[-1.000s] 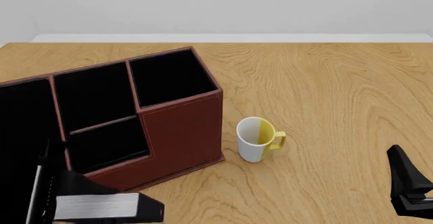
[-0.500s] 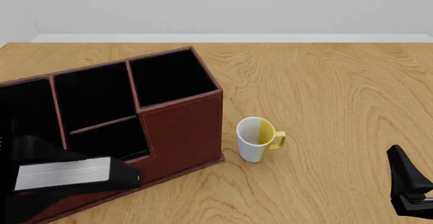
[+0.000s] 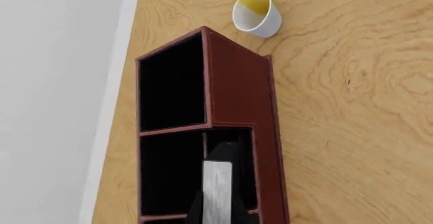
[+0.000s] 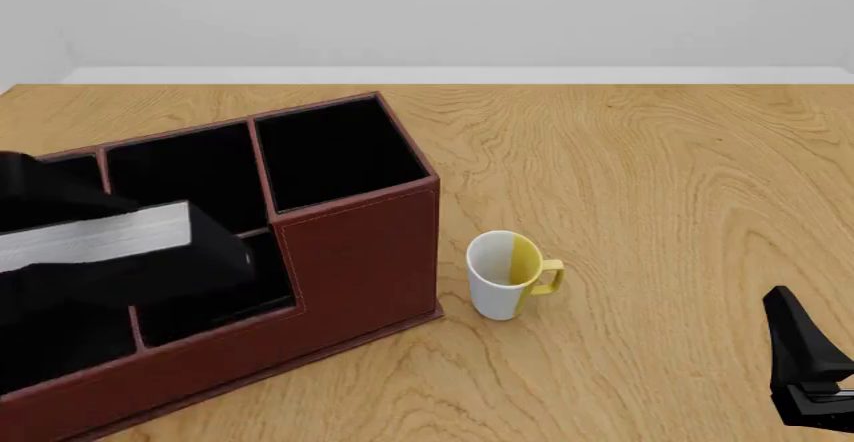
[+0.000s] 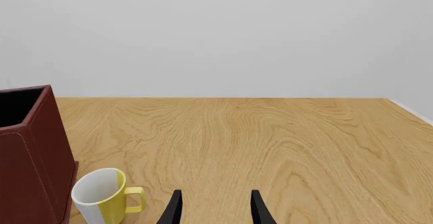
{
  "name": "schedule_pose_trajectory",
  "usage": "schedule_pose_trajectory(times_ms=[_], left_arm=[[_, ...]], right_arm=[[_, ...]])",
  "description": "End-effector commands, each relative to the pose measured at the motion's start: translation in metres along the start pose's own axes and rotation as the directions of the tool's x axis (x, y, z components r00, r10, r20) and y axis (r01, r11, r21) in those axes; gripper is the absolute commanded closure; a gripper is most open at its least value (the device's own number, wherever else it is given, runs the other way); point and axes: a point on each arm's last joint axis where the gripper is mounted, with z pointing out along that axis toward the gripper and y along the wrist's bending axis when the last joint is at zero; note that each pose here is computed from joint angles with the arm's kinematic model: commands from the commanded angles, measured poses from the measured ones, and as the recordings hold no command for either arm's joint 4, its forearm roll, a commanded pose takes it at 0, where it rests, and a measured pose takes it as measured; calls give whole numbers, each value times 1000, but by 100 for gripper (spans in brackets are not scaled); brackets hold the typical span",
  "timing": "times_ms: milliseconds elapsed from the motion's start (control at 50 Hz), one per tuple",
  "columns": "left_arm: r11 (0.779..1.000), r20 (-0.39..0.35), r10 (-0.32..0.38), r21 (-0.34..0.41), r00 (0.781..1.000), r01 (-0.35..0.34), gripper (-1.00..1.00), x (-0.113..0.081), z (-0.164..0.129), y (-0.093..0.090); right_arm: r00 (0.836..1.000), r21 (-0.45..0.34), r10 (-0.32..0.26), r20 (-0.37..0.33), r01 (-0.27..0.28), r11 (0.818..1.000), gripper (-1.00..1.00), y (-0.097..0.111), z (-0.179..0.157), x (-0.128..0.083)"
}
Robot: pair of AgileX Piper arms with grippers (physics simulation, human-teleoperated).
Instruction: Pick up the book and place it in the front compartment of the caddy.
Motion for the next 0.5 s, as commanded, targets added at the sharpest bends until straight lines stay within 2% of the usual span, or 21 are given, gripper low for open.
schedule_pose_trajectory(times_ms=[20, 160, 240, 500], left_arm=[[997, -4, 6, -75, 1000, -6, 100, -7, -6, 21], [994, -3, 23, -105, 1000, -23, 100, -9, -9, 27], [991, -7, 6, -135, 1000, -7, 100, -12, -11, 37], [987, -14, 14, -157, 1000, -16, 100, -13, -5, 44]], right_arm=[[1000, 0, 0, 0, 0, 1000, -100, 0, 0, 0], [1000, 0, 0, 0, 0, 1000, -100, 0, 0, 0], [1000, 0, 0, 0, 0, 1000, -100, 0, 0, 0], [1000, 0, 0, 0, 0, 1000, -100, 0, 0, 0]])
